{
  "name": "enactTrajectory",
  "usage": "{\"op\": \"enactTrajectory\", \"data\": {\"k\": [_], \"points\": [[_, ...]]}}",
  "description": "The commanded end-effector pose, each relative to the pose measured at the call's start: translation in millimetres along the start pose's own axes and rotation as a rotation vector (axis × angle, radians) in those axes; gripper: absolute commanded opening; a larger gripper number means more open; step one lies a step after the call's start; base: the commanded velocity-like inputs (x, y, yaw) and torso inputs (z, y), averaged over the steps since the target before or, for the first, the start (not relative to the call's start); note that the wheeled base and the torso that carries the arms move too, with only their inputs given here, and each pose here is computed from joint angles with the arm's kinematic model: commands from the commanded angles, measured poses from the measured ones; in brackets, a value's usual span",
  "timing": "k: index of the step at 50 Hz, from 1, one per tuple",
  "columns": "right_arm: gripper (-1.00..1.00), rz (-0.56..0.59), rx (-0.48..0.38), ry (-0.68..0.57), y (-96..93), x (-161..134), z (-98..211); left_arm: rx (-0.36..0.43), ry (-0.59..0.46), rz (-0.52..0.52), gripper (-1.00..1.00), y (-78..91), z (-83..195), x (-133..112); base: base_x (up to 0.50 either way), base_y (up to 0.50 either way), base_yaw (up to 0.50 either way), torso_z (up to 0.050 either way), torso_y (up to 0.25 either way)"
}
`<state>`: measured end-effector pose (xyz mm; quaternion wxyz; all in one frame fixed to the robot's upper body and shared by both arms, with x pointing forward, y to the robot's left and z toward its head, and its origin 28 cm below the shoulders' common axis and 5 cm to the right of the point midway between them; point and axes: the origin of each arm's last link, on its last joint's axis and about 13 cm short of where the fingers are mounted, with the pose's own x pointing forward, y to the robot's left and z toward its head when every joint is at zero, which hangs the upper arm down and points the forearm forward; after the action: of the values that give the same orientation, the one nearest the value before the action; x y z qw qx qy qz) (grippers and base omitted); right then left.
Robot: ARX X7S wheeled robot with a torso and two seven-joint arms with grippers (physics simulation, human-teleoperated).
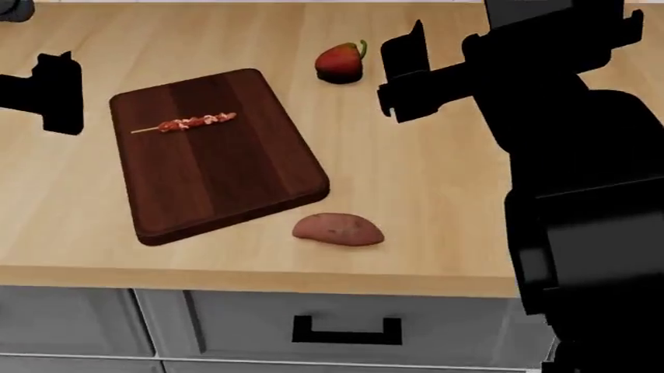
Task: Clear the non-vegetable object off the cutting board and place the vegetables onto it.
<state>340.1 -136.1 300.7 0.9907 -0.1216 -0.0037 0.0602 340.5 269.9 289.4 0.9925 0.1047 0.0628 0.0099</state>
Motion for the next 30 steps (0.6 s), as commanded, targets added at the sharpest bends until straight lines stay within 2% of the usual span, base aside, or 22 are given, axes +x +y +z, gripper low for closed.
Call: {"op": "enactTrajectory", "data": {"k": [1, 22, 30], "points": [[1.00, 0.020, 0.006, -0.023, -5.1, 6.7, 17.0, -0.018, 0.000, -0.067, 1.00, 5.0, 28.0, 4.4, 0.50, 0.00, 0.00, 0.000, 0.000], [1.00, 0.026, -0.046, -0.007, -3.7, 7.9, 20.6, -0.033, -0.019, -0.074, 1.00, 8.1, 37.2, -3.5, 0.50, 0.04, 0.00, 0.000, 0.001], [1.00, 0.029, -0.013, 0.006, -4.0, 8.5, 14.5, -0.028, -0.018, -0.073, 1.00, 7.8, 35.1, -4.4, 0.50, 0.10, 0.00, 0.000, 0.000]]}}
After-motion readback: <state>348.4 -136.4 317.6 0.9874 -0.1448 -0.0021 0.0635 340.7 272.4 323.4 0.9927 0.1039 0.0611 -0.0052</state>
